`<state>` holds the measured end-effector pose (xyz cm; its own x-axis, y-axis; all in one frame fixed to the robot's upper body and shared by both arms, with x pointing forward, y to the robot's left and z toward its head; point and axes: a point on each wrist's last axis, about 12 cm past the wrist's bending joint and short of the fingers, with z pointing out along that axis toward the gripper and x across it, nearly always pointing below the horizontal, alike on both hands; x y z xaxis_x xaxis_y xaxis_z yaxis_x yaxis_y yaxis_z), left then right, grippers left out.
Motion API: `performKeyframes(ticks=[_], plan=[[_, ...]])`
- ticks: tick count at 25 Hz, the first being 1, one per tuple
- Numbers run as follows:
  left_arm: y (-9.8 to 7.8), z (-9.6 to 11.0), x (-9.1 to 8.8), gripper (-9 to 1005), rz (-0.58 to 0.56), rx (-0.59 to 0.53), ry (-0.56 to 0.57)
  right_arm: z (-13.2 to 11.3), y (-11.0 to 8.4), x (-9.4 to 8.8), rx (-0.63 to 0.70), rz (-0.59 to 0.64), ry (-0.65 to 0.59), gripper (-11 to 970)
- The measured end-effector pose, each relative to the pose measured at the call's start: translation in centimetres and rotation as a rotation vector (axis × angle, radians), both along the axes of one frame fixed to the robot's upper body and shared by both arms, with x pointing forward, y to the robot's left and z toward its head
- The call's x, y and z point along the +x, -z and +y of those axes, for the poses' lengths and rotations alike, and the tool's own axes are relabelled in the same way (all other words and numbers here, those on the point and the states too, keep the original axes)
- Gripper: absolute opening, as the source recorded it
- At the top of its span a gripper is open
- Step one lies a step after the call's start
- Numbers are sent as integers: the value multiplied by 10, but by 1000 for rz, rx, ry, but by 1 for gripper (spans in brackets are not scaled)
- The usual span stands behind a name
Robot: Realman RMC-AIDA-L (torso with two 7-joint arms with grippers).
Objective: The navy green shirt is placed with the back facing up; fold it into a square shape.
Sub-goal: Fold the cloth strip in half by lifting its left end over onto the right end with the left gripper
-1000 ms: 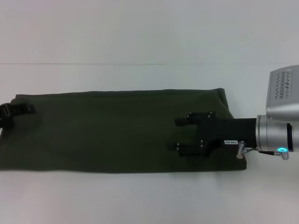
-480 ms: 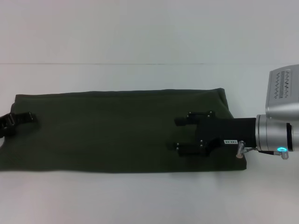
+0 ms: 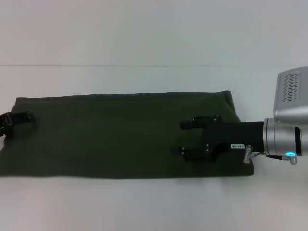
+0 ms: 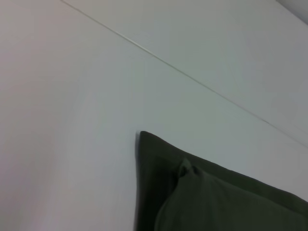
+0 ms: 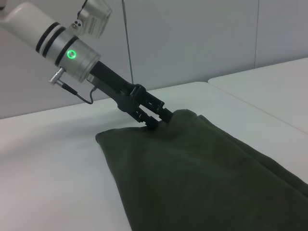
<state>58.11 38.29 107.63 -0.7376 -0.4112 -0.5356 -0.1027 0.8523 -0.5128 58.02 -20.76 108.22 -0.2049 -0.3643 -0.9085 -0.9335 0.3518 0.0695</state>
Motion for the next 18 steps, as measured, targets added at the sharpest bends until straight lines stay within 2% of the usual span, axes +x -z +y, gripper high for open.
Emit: performKeyframes(ticks=[12,18], plan=[[2,3,-2,874,6,6,-9,0,0,0,0,-1,0,795],[-4,13,-5,874,5,4,-8,0,0,0,1,-1,0,795]])
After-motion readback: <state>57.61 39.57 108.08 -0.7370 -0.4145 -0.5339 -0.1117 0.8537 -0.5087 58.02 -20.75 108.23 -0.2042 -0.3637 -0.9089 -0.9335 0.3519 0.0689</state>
